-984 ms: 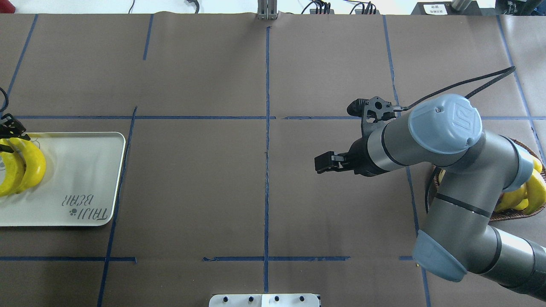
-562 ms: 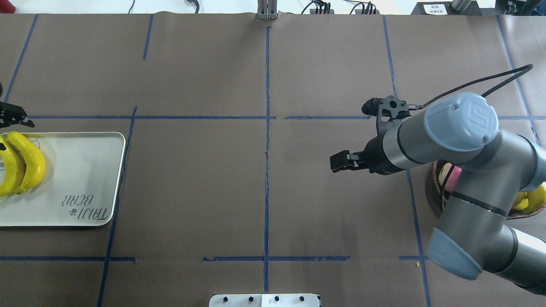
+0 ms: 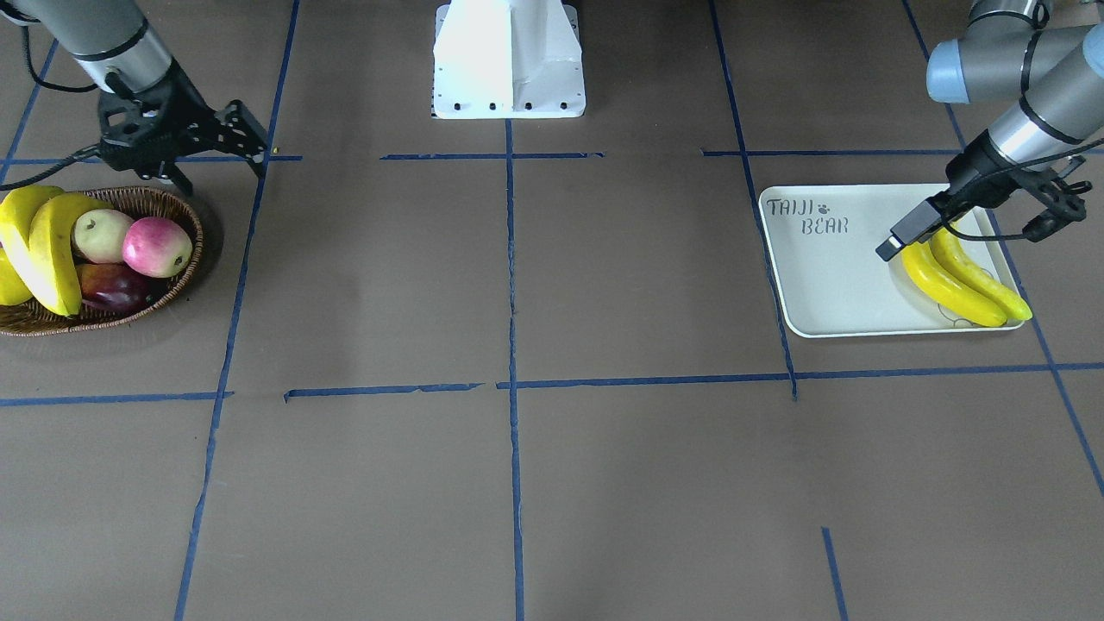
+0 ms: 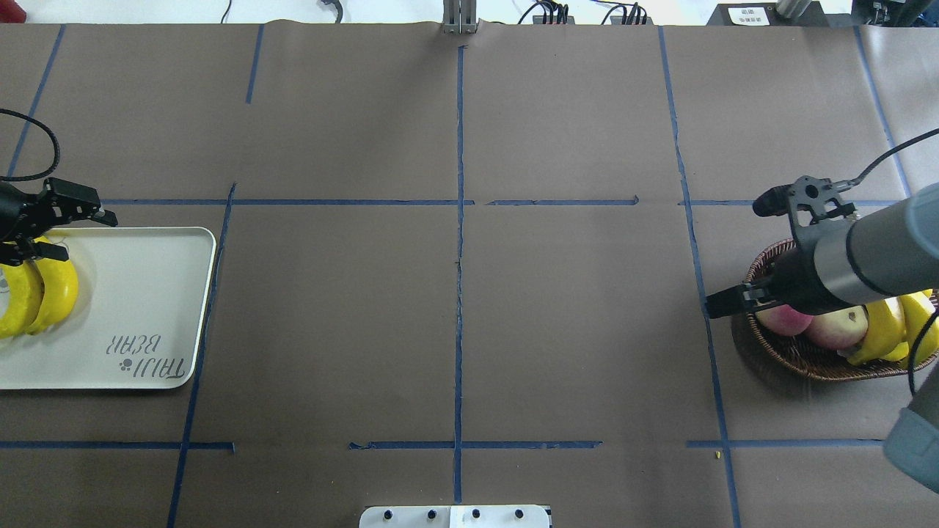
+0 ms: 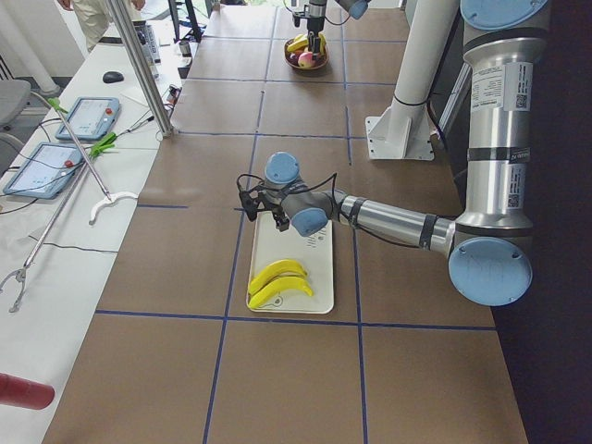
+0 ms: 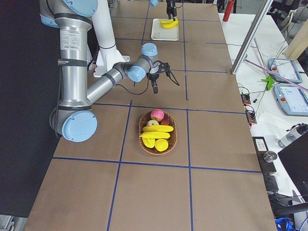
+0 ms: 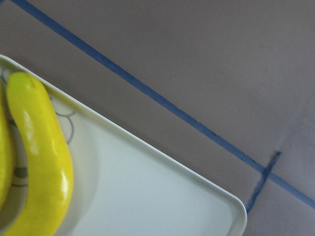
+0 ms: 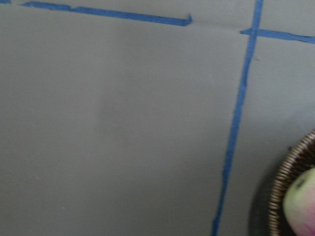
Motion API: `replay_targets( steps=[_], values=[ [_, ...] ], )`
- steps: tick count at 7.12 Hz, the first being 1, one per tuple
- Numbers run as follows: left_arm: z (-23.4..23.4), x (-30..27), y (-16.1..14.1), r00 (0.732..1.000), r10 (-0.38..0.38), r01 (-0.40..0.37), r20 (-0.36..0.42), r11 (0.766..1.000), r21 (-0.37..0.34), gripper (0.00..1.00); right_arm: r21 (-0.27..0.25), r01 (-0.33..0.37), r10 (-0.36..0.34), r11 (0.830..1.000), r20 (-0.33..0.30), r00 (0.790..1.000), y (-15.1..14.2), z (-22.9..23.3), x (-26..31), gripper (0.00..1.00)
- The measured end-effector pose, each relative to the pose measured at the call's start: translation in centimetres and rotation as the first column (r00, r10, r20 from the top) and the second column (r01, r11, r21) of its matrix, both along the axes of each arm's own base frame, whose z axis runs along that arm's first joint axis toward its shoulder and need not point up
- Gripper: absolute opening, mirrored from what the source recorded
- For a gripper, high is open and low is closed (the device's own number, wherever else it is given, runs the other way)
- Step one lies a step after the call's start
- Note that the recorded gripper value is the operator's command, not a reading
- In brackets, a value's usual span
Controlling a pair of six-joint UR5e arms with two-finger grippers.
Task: Transfer all bananas from basket to plate
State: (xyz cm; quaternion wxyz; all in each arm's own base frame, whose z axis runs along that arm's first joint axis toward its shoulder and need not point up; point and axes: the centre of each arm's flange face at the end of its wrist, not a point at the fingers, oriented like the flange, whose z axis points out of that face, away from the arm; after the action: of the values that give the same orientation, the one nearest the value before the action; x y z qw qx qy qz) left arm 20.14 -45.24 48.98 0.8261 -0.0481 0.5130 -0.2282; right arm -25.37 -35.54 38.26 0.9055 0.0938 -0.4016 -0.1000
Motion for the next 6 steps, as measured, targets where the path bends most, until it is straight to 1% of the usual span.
replay_targets(
  steps=[1, 2, 4, 5, 6],
  values=[
    [-0.8, 1.1, 0.5, 1.0, 0.023, -0.023, -0.009, 1.0, 0.011, 1.0, 0.035, 0.047, -0.045, 0.998, -0.04, 0.998, 0.3, 2.4, 3.6, 1.0],
    [-1.2, 1.8, 0.8, 0.999, 0.037, -0.037, -0.015, 0.999, 0.016, 1.0, 0.059, 0.092, -0.087, 0.994, -0.07, 0.994, 0.6, 4.8, 7.2, 1.0],
    [-1.7, 2.1, 1.1, 0.999, 0.043, -0.043, -0.02, 0.999, 0.023, 1.0, 0.09, 0.154, -0.144, 0.984, -0.111, 0.983, 1.2, 8.6, 12.7, 0.99],
    [-2.1, 2.1, 1.2, 0.999, 0.045, -0.044, -0.024, 0.999, 0.029, 1.0, 0.088, 0.174, -0.164, 0.981, -0.11, 0.98, 1.3, 10.4, 14.8, 0.99],
    [-2.4, 2.0, 1.3, 0.999, 0.045, -0.044, -0.027, 0.998, 0.034, 1.0, 0.081, 0.178, -0.17, 0.981, -0.098, 0.981, 1.4, 11.9, 16.1, 0.99]
  ],
)
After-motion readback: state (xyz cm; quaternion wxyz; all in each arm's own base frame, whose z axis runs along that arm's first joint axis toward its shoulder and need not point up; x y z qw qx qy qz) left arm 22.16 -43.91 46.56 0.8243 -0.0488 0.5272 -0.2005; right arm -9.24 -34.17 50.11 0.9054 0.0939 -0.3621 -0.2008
